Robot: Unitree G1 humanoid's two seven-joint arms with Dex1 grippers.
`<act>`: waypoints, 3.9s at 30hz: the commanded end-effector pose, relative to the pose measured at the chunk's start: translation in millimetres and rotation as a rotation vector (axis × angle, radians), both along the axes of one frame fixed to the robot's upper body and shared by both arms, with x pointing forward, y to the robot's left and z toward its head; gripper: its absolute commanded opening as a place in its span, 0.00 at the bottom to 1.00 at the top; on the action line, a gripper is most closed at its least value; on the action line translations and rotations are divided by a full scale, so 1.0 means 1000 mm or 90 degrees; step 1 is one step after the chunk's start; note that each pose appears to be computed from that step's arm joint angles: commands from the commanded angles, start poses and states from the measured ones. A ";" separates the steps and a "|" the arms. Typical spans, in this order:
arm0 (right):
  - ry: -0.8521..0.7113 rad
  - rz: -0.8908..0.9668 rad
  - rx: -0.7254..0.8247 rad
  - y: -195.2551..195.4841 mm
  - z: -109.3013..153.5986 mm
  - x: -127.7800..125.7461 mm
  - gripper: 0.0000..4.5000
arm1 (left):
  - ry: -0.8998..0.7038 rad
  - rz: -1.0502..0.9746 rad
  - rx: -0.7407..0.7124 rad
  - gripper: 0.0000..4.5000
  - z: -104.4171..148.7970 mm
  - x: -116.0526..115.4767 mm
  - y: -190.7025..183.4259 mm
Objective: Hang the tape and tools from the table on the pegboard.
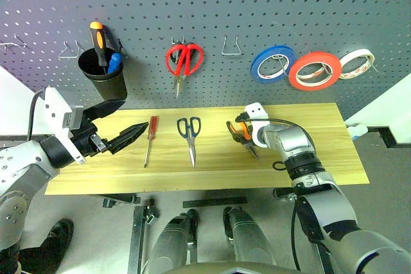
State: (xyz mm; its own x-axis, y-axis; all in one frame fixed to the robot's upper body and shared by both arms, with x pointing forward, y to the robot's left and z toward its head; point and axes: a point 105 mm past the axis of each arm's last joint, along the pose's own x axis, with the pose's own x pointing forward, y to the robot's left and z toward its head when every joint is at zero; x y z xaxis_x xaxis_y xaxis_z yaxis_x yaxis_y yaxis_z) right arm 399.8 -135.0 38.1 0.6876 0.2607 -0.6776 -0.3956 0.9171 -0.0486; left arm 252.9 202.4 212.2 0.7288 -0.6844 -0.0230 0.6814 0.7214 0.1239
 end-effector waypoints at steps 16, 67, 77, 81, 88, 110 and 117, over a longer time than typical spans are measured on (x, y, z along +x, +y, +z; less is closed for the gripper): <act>0.024 0.043 -0.076 0.007 0.006 -0.003 1.00 | -0.026 -0.011 0.009 1.00 0.008 -0.005 -0.004; 0.019 0.012 -0.099 0.006 -0.010 0.010 0.46 | -0.002 -0.032 0.016 1.00 0.005 -0.023 -0.003; 0.009 0.019 -0.039 0.013 0.002 0.012 0.46 | -0.003 -0.033 0.013 1.00 0.005 -0.022 -0.004; 0.000 0.055 0.002 0.017 0.010 0.009 0.46 | -0.006 -0.034 0.012 1.00 0.004 -0.020 -0.005; 0.002 0.129 0.068 0.024 0.014 -0.008 0.46 | -0.010 -0.038 0.008 1.00 0.004 -0.015 -0.006; -0.314 0.213 0.363 0.028 0.106 -0.024 0.46 | -0.054 -0.060 0.009 1.00 0.010 0.015 -0.005; -0.405 0.296 0.489 0.034 0.145 -0.045 0.46 | -0.072 -0.065 0.016 1.00 0.014 0.023 -0.005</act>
